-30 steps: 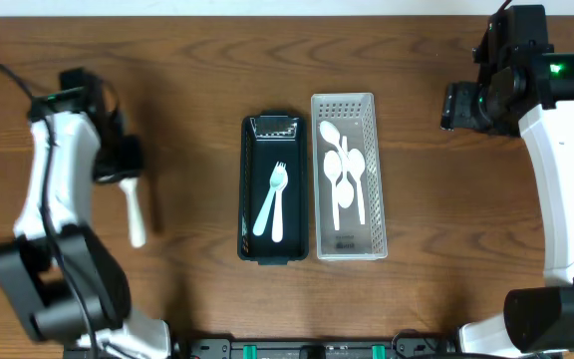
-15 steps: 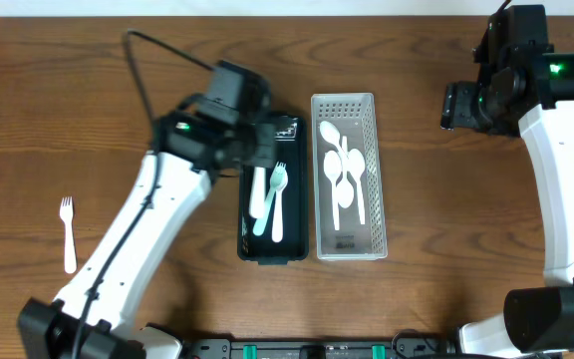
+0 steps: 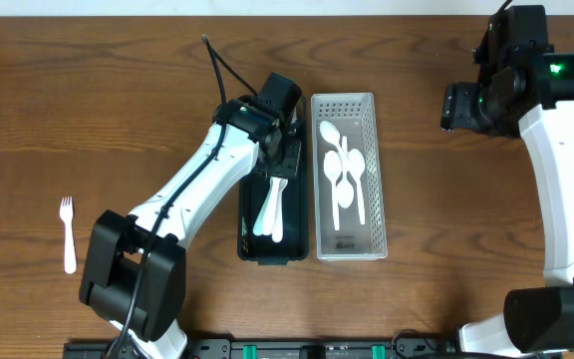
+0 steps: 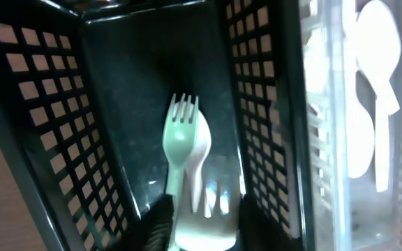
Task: Pack container
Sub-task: 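Carry the white fork into the black basket, release, then move the left gripper back to the last white fork, then grasp the last white fork with the left gripper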
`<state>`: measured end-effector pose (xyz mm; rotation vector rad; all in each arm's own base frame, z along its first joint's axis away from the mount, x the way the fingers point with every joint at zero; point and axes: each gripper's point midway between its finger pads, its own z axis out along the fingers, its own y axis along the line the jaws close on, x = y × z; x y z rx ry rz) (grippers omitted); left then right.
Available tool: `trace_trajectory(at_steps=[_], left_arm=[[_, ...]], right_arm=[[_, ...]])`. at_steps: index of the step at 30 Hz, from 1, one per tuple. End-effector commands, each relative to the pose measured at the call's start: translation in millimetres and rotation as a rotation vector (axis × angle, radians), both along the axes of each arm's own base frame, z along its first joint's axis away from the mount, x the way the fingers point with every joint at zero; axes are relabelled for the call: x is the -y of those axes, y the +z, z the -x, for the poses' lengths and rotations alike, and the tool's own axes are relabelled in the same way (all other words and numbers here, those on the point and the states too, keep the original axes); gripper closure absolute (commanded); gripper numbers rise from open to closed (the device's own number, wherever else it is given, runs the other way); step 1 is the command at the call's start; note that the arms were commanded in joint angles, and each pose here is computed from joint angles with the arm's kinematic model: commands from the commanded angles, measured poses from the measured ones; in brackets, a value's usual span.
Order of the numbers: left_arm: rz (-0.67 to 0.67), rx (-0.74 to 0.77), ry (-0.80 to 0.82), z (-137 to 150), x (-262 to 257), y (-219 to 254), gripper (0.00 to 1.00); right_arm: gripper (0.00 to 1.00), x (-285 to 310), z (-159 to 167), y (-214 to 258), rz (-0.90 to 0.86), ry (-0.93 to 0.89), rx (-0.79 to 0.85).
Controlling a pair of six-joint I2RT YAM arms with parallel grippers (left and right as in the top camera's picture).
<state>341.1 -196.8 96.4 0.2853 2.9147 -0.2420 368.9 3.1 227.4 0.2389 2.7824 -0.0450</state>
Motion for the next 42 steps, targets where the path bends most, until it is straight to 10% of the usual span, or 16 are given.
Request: trace_trajectory(at_steps=[1, 9, 18, 29, 42], left_arm=[[0.023, 0.085, -0.014, -11, -5, 30, 0.64], [0.055, 0.338, 0.0, -20, -56, 124, 0.49], [-0.24, 0.46, 0.481, 23, -272, 186, 0.25], [-0.304, 0.05, 0.845, 59, -427, 73, 0.19], [-0.234, -0.248, 0.608, 61, -436, -38, 0.19]], right_arm=[[0.24, -2, 2, -1, -0.004, 0.002, -0.008], [0.24, -2, 3, -1, -0.004, 0.002, -0.01], [0.24, -2, 2, -1, -0.004, 0.002, -0.008], [0.25, -2, 6, -2, -0.003, 0.005, -0.025], [0.24, -1, 9, -3, -0.002, 0.005, -0.036]])
